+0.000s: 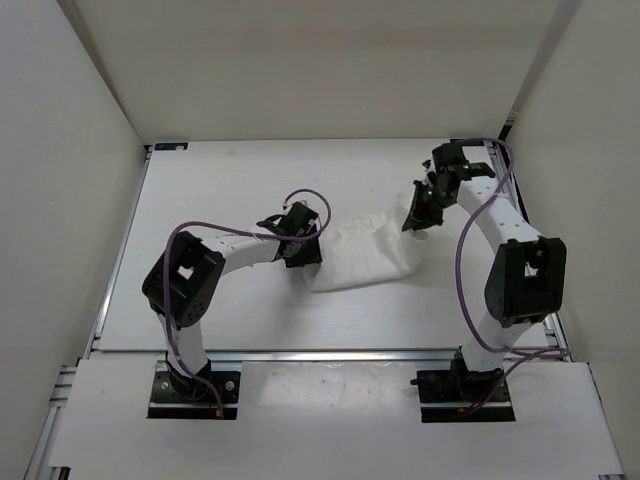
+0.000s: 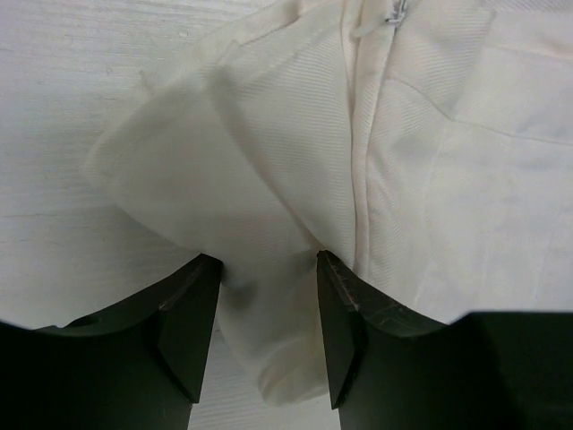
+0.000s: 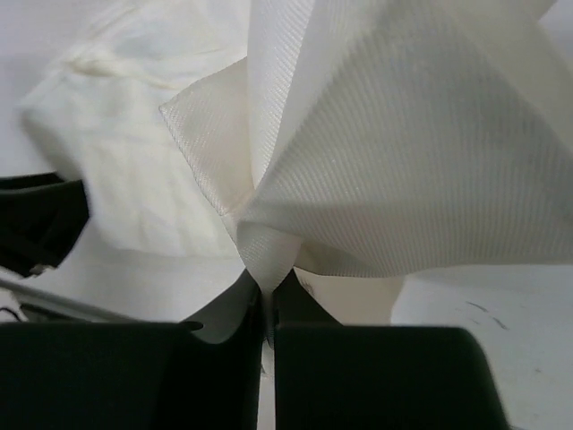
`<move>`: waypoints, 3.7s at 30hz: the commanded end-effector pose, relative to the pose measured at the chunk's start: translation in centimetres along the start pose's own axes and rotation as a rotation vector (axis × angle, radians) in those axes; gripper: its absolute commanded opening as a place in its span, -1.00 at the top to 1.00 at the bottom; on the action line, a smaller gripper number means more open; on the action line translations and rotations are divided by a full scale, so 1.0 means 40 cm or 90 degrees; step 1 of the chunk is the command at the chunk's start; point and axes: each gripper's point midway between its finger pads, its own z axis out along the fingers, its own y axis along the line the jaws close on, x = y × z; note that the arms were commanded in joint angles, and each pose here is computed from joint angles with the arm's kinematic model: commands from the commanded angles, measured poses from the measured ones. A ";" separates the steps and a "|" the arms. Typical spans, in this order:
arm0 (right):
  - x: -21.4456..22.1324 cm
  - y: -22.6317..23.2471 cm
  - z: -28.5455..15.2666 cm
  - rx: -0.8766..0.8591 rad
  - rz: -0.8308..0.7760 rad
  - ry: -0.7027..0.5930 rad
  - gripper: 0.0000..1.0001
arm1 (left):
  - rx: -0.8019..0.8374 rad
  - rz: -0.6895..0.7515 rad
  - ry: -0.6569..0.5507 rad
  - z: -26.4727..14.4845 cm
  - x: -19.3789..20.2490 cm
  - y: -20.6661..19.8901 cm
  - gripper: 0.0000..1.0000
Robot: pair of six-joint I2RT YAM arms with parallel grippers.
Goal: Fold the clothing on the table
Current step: Fold the skirt
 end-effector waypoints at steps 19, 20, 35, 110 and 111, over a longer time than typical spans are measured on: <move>0.167 0.499 0.138 -0.403 -0.055 0.217 1.00 | -0.047 -0.011 0.035 -0.023 0.056 0.072 -0.16; 0.177 0.503 0.140 -0.407 -0.055 0.228 0.99 | -0.048 -0.012 0.033 -0.024 0.055 0.075 -0.15; 0.253 0.529 0.202 -0.493 -0.016 0.361 0.14 | -0.063 -0.014 0.035 -0.024 0.054 0.095 -0.16; 0.058 0.005 -0.022 -0.337 0.143 -0.028 0.17 | -0.042 -0.126 -0.014 -0.344 0.020 0.408 -0.31; 0.059 0.005 -0.022 -0.335 0.144 -0.026 0.15 | -0.024 -0.136 0.003 -0.332 0.048 0.406 -0.32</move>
